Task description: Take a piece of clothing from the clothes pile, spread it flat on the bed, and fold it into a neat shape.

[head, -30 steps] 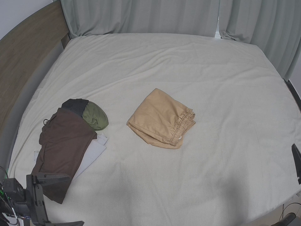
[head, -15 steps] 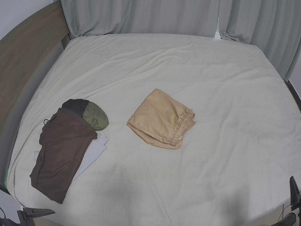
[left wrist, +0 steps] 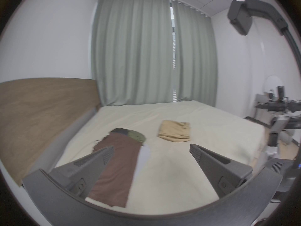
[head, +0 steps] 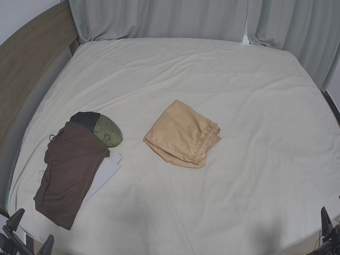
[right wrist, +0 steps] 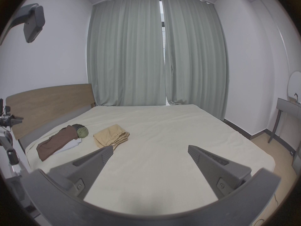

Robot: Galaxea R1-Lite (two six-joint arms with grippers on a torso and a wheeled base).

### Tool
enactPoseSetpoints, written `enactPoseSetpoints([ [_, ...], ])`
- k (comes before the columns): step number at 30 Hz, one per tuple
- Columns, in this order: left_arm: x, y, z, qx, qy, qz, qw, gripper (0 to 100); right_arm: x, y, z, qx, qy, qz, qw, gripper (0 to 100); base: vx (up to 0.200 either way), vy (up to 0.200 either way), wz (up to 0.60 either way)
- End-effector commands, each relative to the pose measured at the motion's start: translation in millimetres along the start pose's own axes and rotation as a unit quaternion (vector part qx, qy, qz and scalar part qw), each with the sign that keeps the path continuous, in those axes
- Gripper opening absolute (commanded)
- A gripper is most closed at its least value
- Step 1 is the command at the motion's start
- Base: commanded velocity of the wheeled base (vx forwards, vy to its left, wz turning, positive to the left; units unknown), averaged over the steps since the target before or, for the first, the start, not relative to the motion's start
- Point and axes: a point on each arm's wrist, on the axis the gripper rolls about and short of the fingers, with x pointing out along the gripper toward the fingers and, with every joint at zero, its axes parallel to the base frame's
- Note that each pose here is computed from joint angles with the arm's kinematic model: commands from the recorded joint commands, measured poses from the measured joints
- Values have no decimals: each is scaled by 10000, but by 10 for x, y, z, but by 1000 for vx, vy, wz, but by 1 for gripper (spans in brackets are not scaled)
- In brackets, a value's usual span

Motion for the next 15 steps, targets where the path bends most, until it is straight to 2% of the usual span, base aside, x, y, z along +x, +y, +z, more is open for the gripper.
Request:
enactPoseSetpoints([
  [1,-41,-14,-69,165,-117,1074,9940,100,-4,3,-101,-247,240,71,9994,100,0,0,0],
  [2,-41,-10,-69,194,-109,1128,9934,100,-7,2,-126,-221,379,71,9990,100,0,0,0],
  [7,-55,7,-91,32,-55,1555,9878,100,-5,0,-109,-116,279,52,9995,100,0,0,0],
  [11,-55,7,-93,-22,-56,1554,9878,100,-6,0,-106,-178,279,47,9994,100,0,0,0],
  [15,-56,0,-161,-369,235,1453,9884,100,-5,0,-110,-154,287,54,9995,100,0,0,0],
])
